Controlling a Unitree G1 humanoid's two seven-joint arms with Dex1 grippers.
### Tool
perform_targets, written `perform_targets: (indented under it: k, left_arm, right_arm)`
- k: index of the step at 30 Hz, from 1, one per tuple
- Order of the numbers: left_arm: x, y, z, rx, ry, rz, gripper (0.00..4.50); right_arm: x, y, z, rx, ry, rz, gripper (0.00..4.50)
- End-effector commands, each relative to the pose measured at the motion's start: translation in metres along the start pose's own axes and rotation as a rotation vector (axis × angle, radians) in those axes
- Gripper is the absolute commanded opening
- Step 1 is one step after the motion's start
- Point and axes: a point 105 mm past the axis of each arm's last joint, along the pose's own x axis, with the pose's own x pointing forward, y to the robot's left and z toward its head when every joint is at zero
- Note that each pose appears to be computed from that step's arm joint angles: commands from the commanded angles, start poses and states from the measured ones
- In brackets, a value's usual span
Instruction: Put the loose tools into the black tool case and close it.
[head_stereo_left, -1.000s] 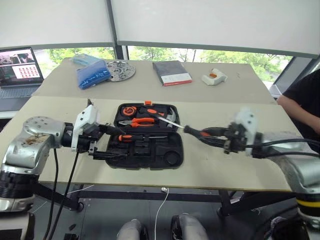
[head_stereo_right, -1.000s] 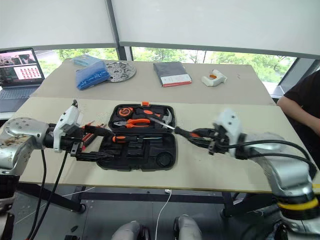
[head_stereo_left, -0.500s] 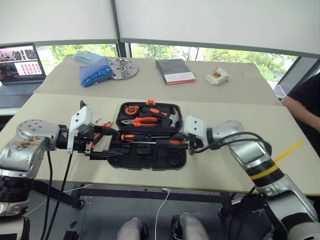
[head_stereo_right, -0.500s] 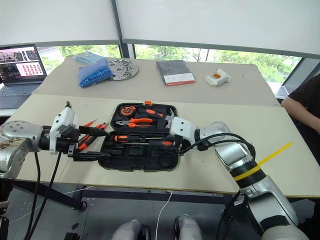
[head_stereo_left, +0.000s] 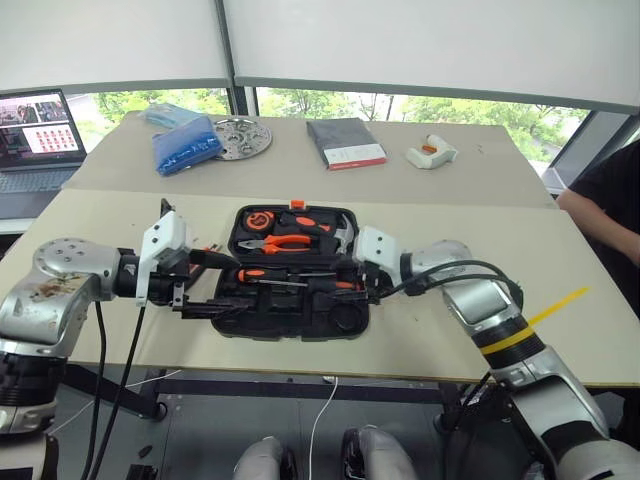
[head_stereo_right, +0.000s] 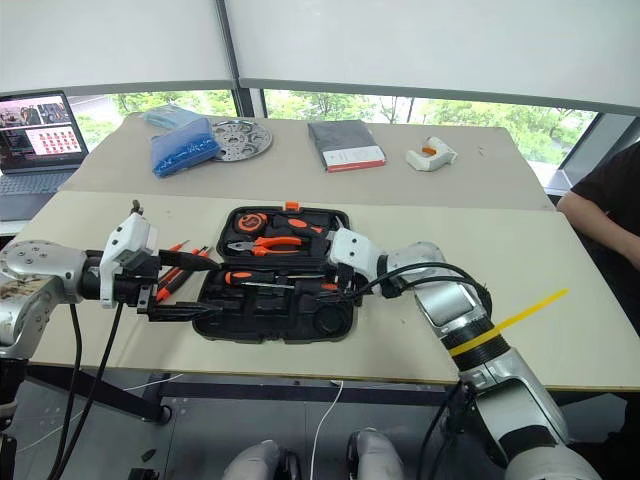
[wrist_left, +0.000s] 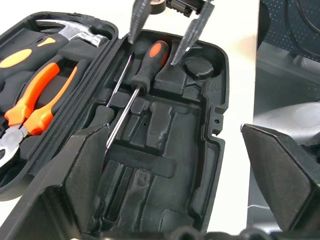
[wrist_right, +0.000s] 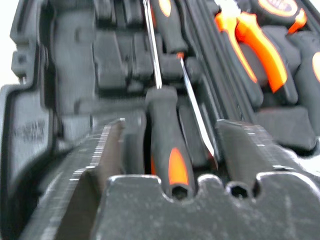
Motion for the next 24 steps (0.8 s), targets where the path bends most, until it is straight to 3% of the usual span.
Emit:
perform_targets:
  k: [1, 5, 10, 13, 17, 19, 24]
  left_arm:
    - [-0.002, 0.004, 0.011, 0.052, -0.013, 0.019, 4.5]
    - [-0.001, 0.005, 0.011, 0.056, -0.015, 0.02, 4.5]
    - [-0.001, 0.007, 0.011, 0.059, -0.019, 0.028, 4.5]
    - [0.0, 0.007, 0.01, 0.059, -0.02, 0.032, 4.5]
    - [-0.001, 0.011, 0.009, 0.026, -0.034, 0.068, 4.5]
    - [-0.003, 0.013, 0.006, 0.017, -0.033, 0.094, 4.5]
    - [-0.022, 0.017, -0.007, -0.042, -0.023, 0.199, 4.5]
  right_arm:
    - [0.0, -0.005, 0.023, -0.014, -0.074, -0.021, 3.17]
    - [0.008, -0.002, 0.018, -0.007, -0.062, -0.012, 1.82]
    - [0.025, 0.003, -0.009, -0.048, 0.059, 0.021, 0.04]
    - [0.032, 0.015, -0.025, -0.1, 0.145, 0.09, 0.02]
    - [0.038, 0.001, -0.028, -0.145, 0.165, -0.005, 0.02]
    - [0.035, -0.003, -0.017, -0.131, 0.11, -0.02, 0.02]
    - [0.007, -0.016, 0.041, 0.041, -0.183, -0.062, 0.02]
